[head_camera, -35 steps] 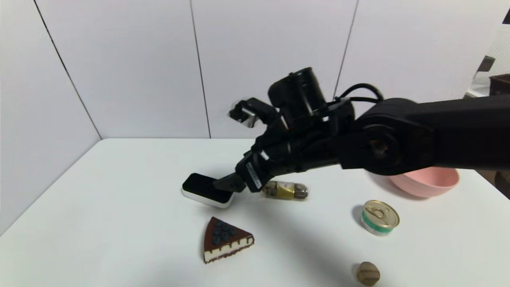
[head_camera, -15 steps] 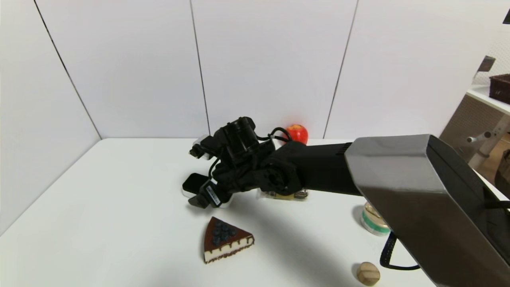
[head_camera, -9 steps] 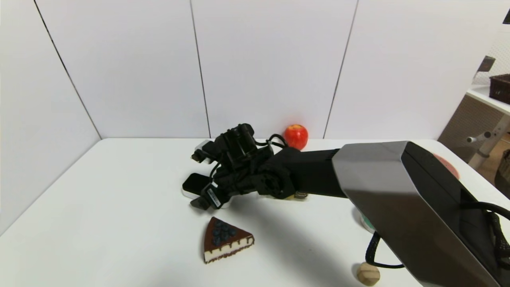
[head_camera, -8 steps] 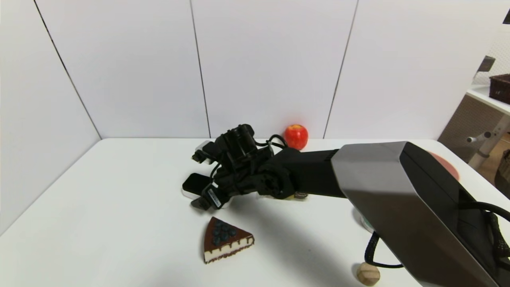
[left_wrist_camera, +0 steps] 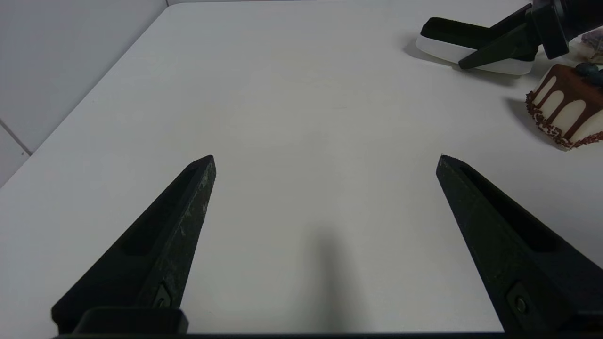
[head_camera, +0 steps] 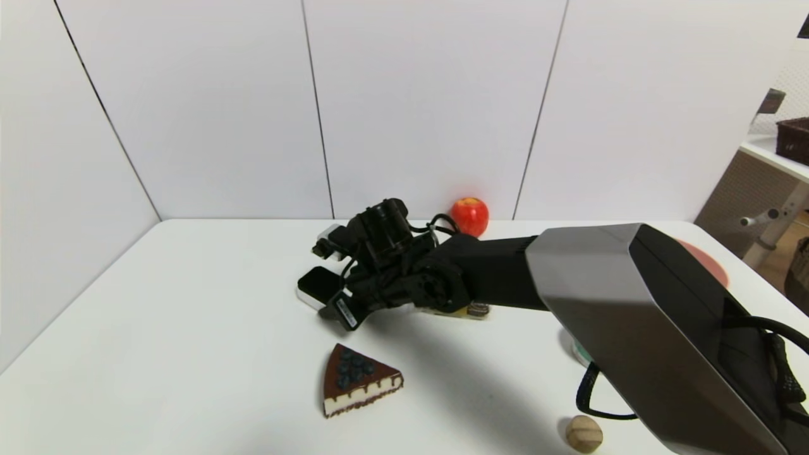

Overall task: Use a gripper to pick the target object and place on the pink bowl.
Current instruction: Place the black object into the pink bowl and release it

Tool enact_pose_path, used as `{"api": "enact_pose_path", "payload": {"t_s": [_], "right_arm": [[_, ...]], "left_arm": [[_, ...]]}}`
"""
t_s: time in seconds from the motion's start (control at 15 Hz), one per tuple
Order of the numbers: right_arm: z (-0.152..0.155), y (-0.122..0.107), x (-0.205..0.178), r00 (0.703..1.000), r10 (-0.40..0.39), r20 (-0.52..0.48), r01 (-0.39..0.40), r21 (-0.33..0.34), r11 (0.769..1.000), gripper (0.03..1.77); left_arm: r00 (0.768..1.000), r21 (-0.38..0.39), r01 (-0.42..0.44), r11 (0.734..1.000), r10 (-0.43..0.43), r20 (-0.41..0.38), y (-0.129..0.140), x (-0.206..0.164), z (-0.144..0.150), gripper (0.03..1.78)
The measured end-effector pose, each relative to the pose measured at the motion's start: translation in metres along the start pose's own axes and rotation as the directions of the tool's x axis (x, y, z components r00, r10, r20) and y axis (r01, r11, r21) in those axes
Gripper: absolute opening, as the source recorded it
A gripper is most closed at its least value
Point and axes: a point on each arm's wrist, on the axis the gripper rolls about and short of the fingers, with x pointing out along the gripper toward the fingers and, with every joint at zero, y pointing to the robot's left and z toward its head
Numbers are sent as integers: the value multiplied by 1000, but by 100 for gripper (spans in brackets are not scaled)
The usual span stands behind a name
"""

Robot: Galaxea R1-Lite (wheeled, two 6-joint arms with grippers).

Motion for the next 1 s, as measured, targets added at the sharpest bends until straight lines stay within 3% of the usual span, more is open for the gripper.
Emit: {"api": "enact_pose_path", "payload": {"t_s": [0.33, 0.73, 0.87, 1.0], "right_arm": [[3, 1, -10, 1000, 12, -27, -12, 9, 1000, 98], [44, 2, -65, 994, -13, 105, 13, -6, 1000, 97], [54, -6, -90, 991, -39, 125, 38, 4, 999, 97], [55, -27, -119, 990, -88, 113, 84, 38, 996, 97]], "left_arm": [[1000, 0, 0, 1000, 0, 0, 0, 0, 0, 169], [1000, 0, 0, 1000, 0, 0, 0, 0, 0, 169], [1000, 0, -1, 1000, 1, 0, 0, 0, 0, 169], [1000, 0, -1, 1000, 1, 0, 0, 0, 0, 169]]}}
